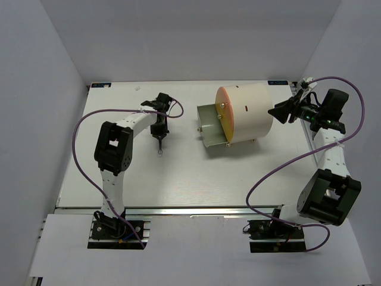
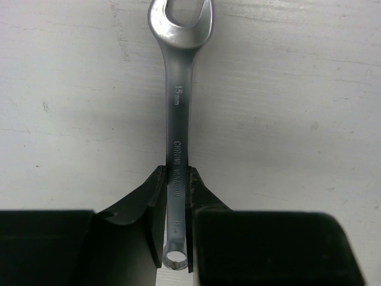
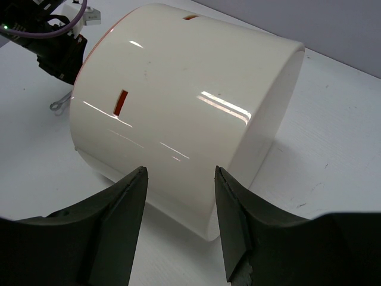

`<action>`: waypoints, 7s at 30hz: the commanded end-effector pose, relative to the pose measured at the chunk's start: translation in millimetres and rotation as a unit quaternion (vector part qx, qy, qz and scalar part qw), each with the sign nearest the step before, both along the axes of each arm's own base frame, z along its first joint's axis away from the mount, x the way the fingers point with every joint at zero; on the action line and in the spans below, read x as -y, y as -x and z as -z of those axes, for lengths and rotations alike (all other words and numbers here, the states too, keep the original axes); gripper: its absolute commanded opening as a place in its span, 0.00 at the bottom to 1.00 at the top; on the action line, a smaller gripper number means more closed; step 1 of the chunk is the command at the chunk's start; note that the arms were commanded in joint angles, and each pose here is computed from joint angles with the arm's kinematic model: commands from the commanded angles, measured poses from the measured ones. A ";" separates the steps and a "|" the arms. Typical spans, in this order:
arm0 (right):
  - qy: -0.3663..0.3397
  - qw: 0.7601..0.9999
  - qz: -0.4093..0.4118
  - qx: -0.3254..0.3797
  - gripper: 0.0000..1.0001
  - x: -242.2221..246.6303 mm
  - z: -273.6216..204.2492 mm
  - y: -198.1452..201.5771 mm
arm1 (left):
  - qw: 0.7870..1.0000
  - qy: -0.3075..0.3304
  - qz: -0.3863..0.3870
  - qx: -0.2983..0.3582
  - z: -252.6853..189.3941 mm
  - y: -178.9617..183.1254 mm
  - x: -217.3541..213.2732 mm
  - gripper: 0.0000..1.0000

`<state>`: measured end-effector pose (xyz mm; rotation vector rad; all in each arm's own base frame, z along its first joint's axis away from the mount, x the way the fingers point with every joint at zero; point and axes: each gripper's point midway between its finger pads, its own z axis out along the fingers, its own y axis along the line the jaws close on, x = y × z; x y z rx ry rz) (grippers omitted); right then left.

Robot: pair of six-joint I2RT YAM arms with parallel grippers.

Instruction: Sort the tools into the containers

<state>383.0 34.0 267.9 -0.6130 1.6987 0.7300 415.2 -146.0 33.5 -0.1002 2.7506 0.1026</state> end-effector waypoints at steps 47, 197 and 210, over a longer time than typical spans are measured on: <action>-0.002 1.000 -0.008 0.003 0.55 -0.5 5.1 3.6 | 0.985 0.126 0.014 0.118 -134.1 -37.4 74.7 0.00; -0.119 0.983 0.092 -0.102 0.89 31.3 0.1 -78.7 | 0.908 0.371 0.015 0.196 -129.0 -87.5 129.4 0.68; 0.039 0.979 0.188 -0.075 0.89 85.5 -26.4 -63.4 | 0.864 0.377 0.102 0.317 -215.1 -25.4 89.5 0.98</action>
